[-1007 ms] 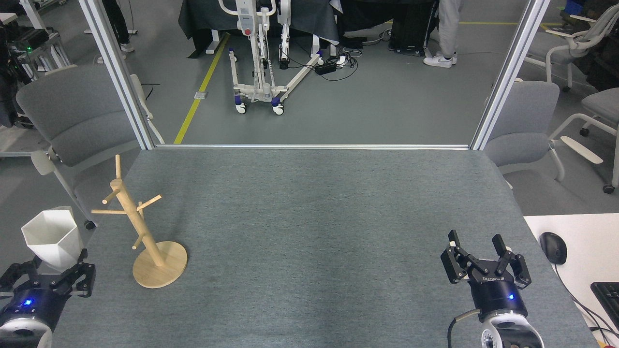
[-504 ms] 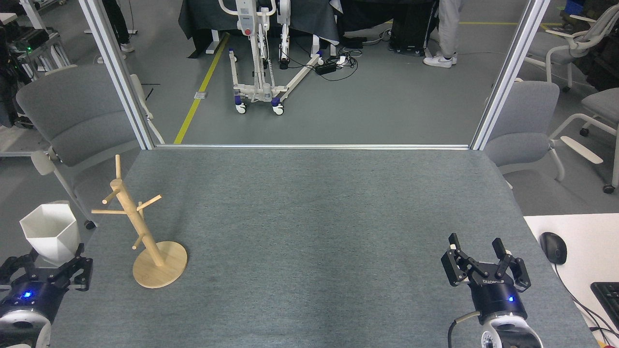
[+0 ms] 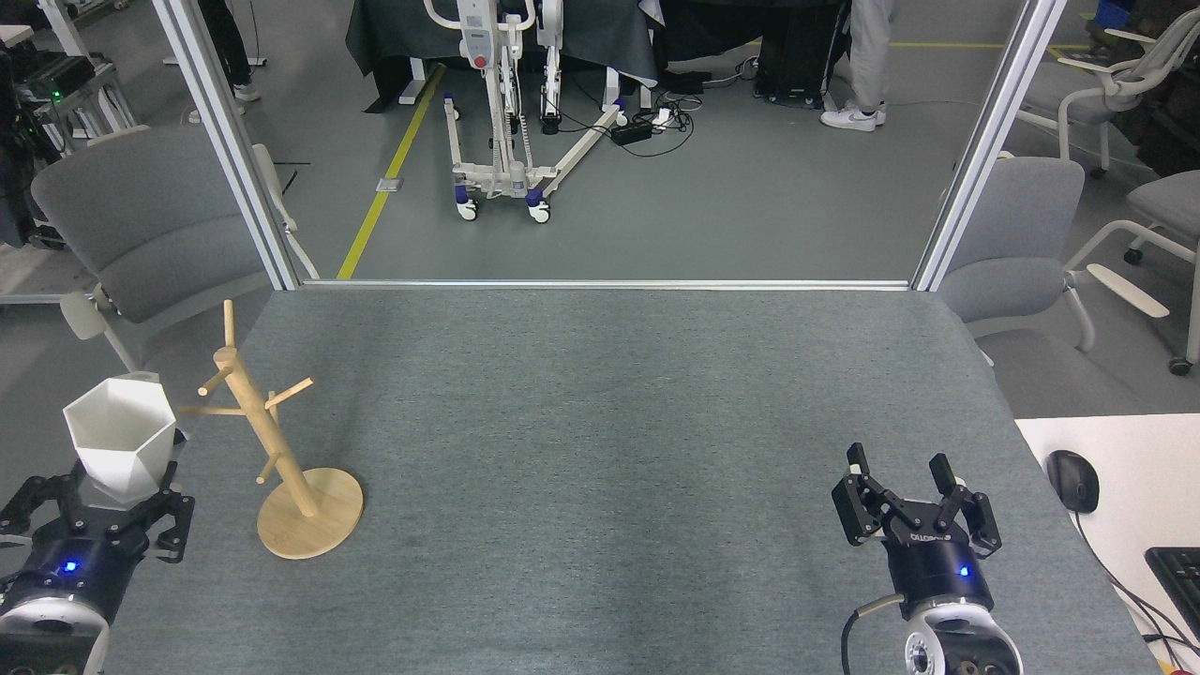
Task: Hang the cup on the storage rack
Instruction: 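Move the held cup toward a peg of the wooden stand, then hook the cup handle onto the peg and open the left gripper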
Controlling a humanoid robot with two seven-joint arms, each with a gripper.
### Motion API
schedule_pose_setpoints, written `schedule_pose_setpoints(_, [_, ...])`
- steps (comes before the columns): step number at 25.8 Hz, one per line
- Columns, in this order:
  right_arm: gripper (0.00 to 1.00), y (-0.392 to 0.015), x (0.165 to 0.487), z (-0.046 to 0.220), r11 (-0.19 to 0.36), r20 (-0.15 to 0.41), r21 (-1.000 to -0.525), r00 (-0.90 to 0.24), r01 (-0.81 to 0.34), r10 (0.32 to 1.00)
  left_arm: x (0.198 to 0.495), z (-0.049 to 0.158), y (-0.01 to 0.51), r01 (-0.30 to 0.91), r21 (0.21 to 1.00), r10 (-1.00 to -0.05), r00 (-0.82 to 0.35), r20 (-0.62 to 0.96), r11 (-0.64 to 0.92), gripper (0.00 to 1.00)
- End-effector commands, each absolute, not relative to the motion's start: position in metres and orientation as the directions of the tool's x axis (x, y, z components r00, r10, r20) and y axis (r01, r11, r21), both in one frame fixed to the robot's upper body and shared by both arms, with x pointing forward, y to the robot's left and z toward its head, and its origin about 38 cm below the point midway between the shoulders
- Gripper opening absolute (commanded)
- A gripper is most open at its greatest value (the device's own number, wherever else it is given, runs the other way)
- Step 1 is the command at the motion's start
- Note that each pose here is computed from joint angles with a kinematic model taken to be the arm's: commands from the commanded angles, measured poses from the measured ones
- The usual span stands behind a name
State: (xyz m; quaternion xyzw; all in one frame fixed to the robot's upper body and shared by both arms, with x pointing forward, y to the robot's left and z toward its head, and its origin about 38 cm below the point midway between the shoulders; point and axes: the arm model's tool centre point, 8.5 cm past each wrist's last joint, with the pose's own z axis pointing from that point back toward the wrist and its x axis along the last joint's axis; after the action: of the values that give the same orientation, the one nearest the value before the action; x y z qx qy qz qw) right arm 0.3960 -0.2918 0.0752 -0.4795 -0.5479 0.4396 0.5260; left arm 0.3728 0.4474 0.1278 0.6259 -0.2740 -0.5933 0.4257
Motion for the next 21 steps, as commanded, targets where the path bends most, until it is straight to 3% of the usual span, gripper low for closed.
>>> schedule_pose_setpoints(1, [1.0,-0.289,0.398,0.077,0.158,0.159,-0.985,0.01,0.068,0.987,0.375,0.123,0.437,0.174,0.841,-0.836,0.125,-0.535,-0.512,0.0])
schedule_pose_setpoints(8, [1.0,-0.288,0.399,0.078,0.156,0.157,-0.985,0.004,0.068,0.988,0.377,0.117,0.431,0.18,0.842,-0.84,0.11,-0.53,-0.508,0.0])
schedule_pose_setpoints(13, [1.0,-0.286,0.4,0.079,0.161,0.161,-0.984,0.001,0.072,0.987,0.382,0.097,0.41,0.221,0.813,-0.826,0.056,-0.561,-0.538,0.0])
schedule_pose_setpoints(19, [1.0,-0.286,0.401,0.079,0.162,0.163,-0.984,0.008,0.073,0.987,0.382,0.095,0.407,0.222,0.819,-0.832,0.055,-0.552,-0.529,0.0])
schedule_pose_setpoints(20, [1.0,-0.286,0.4,0.079,0.162,0.163,-0.984,0.008,0.071,0.987,0.382,0.095,0.407,0.22,0.82,-0.832,0.055,-0.552,-0.529,0.02])
schedule_pose_setpoints(21, [1.0,-0.286,0.4,0.079,0.162,0.163,-0.984,0.007,0.072,0.987,0.382,0.094,0.407,0.222,0.82,-0.833,0.054,-0.551,-0.528,0.16])
